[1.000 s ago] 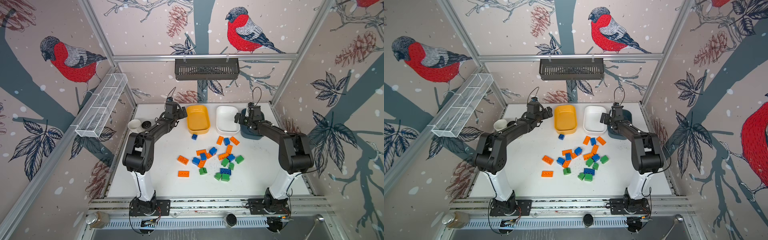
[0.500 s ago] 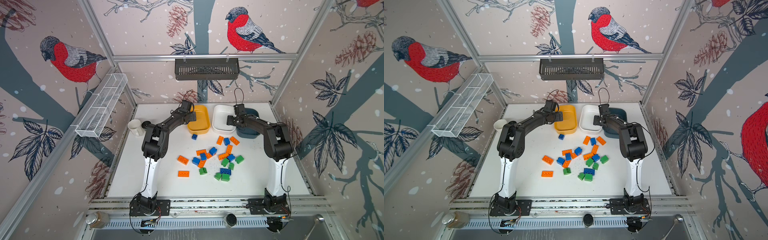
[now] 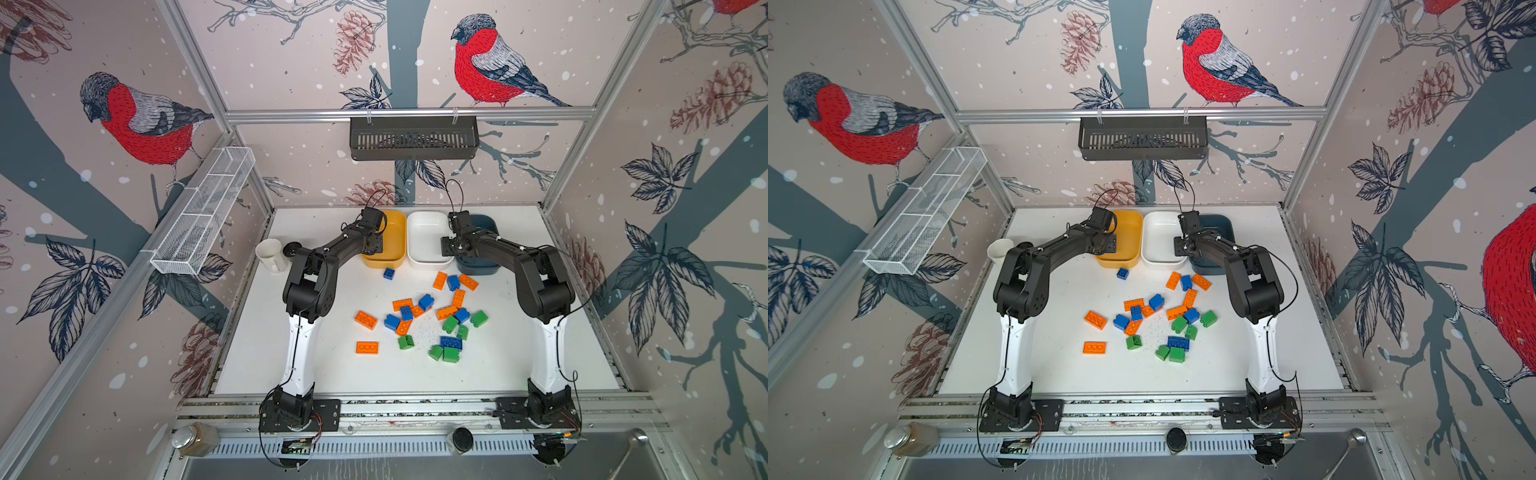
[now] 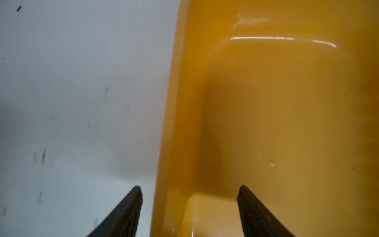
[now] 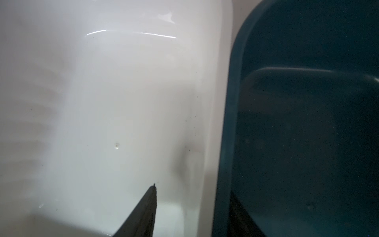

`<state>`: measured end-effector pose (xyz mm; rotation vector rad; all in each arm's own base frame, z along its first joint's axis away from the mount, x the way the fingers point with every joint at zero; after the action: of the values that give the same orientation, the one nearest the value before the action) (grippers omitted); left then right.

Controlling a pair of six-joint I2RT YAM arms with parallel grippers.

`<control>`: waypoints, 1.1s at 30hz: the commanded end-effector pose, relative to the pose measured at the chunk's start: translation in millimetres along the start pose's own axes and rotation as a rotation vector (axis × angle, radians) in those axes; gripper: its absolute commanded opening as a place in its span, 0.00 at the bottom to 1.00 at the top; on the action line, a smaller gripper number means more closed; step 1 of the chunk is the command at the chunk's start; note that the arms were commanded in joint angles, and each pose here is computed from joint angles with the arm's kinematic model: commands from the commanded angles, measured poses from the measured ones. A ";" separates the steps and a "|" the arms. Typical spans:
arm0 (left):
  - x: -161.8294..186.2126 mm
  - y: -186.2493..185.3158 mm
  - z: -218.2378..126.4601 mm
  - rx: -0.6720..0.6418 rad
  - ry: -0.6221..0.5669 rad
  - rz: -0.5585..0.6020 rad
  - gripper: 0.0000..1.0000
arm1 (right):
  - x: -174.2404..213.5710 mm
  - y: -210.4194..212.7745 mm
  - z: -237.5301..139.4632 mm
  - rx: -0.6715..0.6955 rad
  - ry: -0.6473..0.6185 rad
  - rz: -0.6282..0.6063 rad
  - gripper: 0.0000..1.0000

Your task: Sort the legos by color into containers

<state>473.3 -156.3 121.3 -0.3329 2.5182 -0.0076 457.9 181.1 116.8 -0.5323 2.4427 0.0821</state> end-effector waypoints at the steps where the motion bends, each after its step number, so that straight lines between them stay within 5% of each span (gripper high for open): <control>1: 6.7 6.0 -8.8 0.000 0.022 0.027 0.70 | 10.2 11.9 1.2 -0.025 0.061 -0.032 0.51; 16: 56.4 42.2 -46.3 -0.002 0.112 0.103 0.68 | 35.1 51.8 -20.3 -0.021 0.134 0.056 0.52; 24: 38.9 34.7 -53.9 0.022 0.066 0.074 0.75 | 18.3 41.9 -37.8 0.025 0.046 0.110 0.59; 33: 20.3 27.5 -26.0 0.014 0.069 0.050 0.75 | 0.9 20.8 -10.4 0.024 0.013 0.119 0.50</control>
<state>429.4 -139.5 128.7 -0.2417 2.5948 -0.0088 433.8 194.2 122.0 -0.3628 2.5149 0.0899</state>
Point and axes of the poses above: each gripper's point midway between its finger pads, its own z axis out along the fingers, its own y axis along the line the jaws close on, x = y × z, the point moved 9 cm from there along -z, back along the fingers, and after that the axes turned 14 degrees about -z, right-handed, at the moved point
